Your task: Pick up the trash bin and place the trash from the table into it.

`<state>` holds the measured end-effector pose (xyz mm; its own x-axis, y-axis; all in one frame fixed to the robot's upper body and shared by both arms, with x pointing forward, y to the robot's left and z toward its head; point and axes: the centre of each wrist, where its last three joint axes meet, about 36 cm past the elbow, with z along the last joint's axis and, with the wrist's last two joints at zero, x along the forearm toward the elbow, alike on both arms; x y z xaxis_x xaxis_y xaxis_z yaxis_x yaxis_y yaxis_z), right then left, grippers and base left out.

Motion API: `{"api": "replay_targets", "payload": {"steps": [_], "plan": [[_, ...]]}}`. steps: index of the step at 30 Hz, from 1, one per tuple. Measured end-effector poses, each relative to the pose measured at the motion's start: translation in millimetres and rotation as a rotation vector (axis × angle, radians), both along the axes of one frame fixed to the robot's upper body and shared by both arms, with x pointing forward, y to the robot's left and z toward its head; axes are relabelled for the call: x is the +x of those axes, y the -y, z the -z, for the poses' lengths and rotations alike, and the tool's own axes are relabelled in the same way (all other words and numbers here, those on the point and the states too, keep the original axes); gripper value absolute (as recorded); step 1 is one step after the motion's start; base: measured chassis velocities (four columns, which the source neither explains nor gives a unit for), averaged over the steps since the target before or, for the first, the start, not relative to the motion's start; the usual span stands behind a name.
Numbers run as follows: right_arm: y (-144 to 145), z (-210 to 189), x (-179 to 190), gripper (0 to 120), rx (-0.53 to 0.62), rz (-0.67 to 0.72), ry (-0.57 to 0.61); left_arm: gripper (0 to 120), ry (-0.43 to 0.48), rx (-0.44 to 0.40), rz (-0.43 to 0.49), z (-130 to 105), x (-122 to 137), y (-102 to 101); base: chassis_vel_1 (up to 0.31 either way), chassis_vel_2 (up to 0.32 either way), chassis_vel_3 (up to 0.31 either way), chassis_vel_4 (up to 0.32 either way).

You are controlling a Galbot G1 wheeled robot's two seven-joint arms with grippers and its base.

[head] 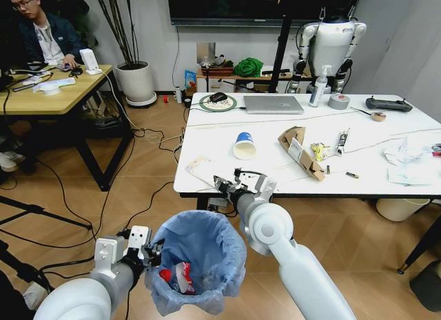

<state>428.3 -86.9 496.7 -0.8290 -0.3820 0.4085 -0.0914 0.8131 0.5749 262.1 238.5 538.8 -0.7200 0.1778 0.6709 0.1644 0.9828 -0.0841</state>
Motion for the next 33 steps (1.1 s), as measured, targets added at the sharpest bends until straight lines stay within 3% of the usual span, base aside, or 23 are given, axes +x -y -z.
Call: {"api": "replay_targets", "payload": {"steps": [5, 12, 21, 28, 33], "plan": [[1.4, -0.5, 0.5, 0, 0.005, 0.005, 0.008, 2, 0.004, -0.003, 0.004, -0.3, 0.3, 0.1, 0.000, 0.000, 0.000, 0.000], [4.9, -9.0, -1.2, 0, 0.019, 0.011, 0.034, 2, 0.007, -0.003, 0.001, 0.0, 1.3, -0.6, 0.000, 0.000, 0.000, 0.000], [35.3, -60.4, -33.7, 0, 0.068, -0.072, 0.165, 2, 0.009, -0.014, -0.014, -0.4, 2.4, -1.2, 0.000, 0.000, 0.000, 0.000], [79.3, -79.2, -70.8, 0, -0.032, -0.179, 0.234, 2, 0.011, -0.018, -0.023, -0.6, 3.3, -1.4, 0.000, 0.000, 0.000, 0.000], [89.1, -96.0, -100.7, 0, -0.043, -0.264, 0.255, 2, 0.002, -0.024, -0.039, -0.3, 4.8, -1.0, 0.000, 0.000, 0.000, 0.000]]}}
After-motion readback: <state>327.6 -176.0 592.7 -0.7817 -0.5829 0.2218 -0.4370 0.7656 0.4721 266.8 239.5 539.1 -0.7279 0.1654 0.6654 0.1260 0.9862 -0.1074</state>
